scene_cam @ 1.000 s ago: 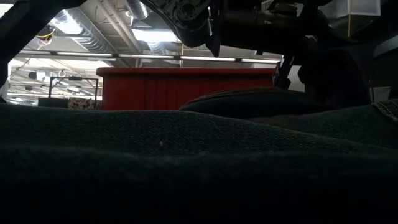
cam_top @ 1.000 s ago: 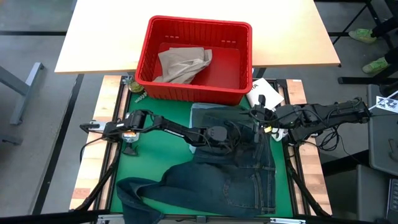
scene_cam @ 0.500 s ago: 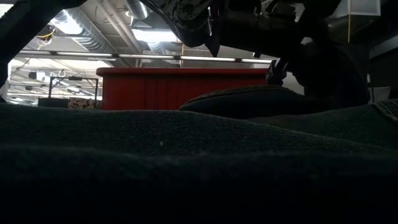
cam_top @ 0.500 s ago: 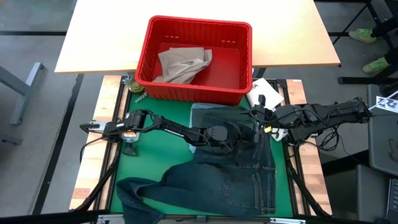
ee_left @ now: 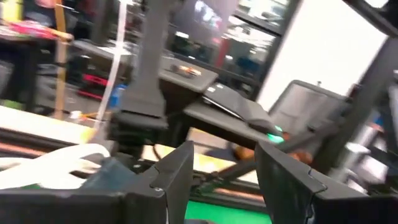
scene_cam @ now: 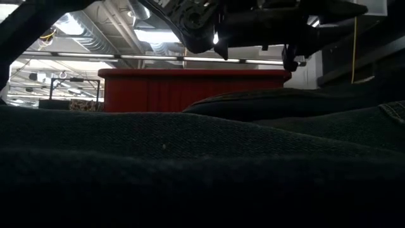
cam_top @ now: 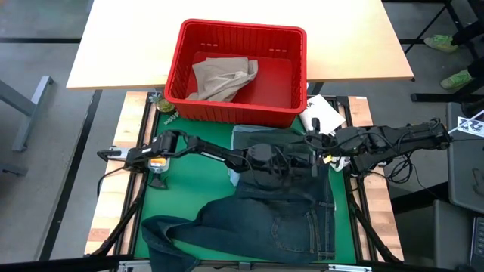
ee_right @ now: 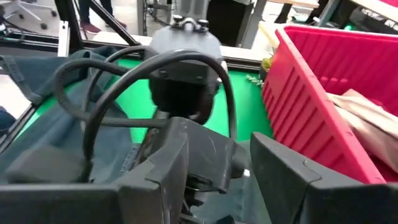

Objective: Fold Laundry from Bin
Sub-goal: Fold the dark blue pants

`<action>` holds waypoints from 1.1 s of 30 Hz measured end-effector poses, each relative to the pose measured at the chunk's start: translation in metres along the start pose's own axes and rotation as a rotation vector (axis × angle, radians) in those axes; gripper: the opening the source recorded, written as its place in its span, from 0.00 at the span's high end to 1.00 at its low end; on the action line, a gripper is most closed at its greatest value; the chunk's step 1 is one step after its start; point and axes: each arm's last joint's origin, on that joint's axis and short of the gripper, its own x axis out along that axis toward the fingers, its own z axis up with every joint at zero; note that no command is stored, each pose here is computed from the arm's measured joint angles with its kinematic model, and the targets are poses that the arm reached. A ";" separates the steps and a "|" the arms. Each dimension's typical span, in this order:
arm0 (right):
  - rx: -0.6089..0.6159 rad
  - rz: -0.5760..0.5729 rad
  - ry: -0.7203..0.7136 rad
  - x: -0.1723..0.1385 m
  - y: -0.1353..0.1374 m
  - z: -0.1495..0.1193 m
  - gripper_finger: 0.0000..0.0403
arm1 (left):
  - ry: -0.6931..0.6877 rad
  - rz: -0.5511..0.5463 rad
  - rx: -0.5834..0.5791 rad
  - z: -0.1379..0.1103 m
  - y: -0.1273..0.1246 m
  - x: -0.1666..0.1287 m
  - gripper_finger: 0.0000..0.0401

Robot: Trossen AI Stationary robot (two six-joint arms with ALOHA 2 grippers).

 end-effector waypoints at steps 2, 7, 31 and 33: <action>0.007 0.030 -0.005 0.000 0.001 0.000 0.57 | 0.025 -0.055 0.001 0.004 0.003 -0.001 0.59; 0.058 0.151 -0.012 -0.004 0.011 0.002 0.57 | 0.109 -0.119 0.031 0.026 0.013 -0.009 0.59; 0.154 -0.067 0.561 -0.021 0.045 -0.056 0.57 | 0.951 -0.032 0.212 0.020 -0.053 -0.073 0.86; 0.155 -0.119 0.620 -0.029 0.038 -0.059 0.57 | 0.950 -0.038 0.233 0.017 -0.062 -0.072 0.87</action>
